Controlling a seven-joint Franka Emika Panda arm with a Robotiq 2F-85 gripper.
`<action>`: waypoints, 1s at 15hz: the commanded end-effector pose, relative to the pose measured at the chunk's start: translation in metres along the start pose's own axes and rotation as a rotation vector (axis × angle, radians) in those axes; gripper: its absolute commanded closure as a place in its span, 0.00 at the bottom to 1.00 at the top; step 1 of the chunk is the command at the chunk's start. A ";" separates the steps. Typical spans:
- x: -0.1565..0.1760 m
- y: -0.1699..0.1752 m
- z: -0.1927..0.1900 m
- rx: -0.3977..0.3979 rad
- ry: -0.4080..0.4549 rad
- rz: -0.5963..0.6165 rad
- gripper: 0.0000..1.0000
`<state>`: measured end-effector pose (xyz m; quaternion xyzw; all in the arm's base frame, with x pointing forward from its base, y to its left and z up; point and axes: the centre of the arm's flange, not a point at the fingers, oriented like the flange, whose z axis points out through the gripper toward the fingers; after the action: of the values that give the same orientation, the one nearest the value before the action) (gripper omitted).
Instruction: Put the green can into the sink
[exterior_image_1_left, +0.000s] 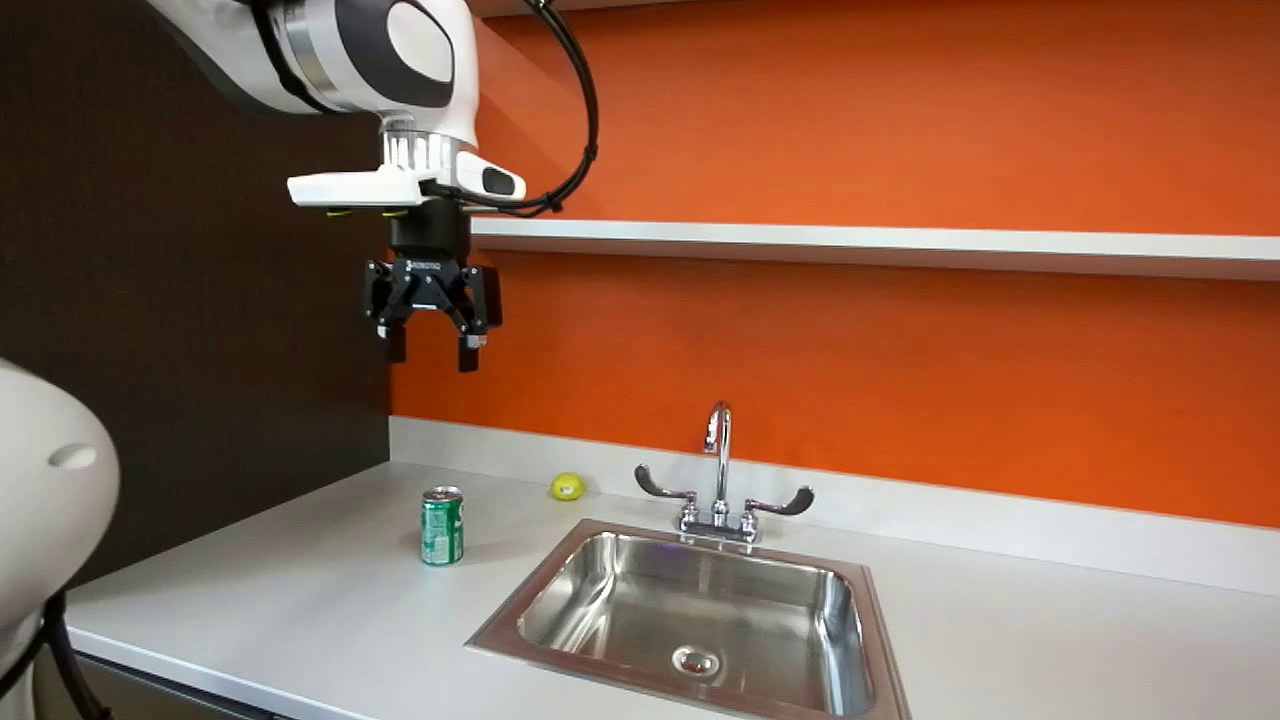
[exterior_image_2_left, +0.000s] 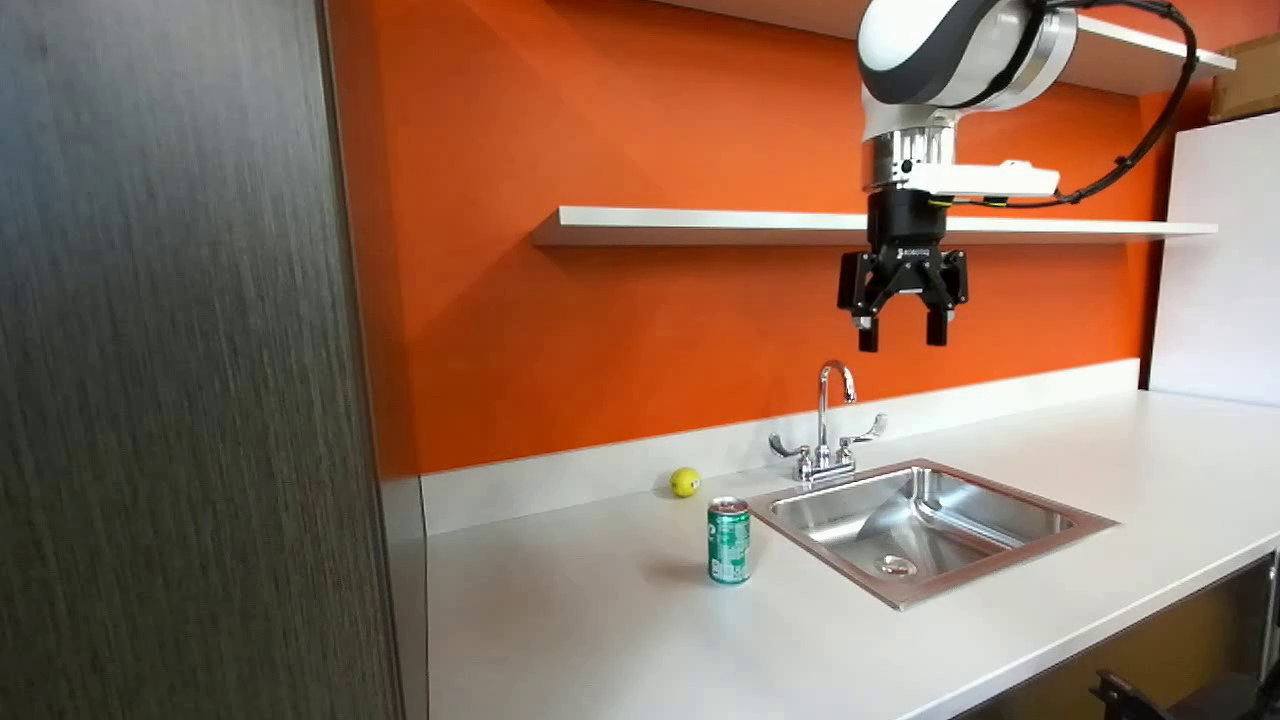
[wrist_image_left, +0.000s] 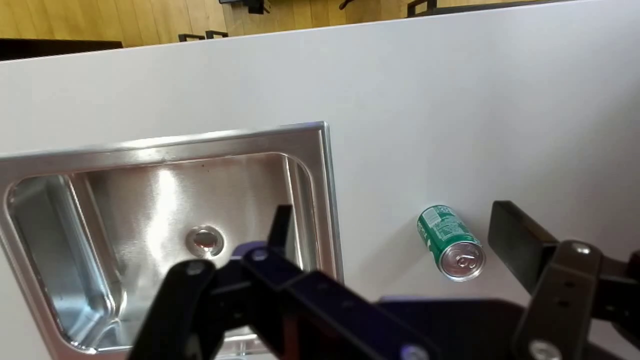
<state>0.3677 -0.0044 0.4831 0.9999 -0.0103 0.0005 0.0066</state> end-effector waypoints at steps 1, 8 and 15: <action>0.024 -0.020 -0.003 -0.036 0.019 -0.028 0.00; 0.076 -0.081 0.020 -0.066 -0.005 -0.120 0.00; 0.116 -0.114 0.068 -0.023 -0.101 -0.152 0.00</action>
<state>0.4594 0.0911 0.4262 0.9964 0.0710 -0.0380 0.0270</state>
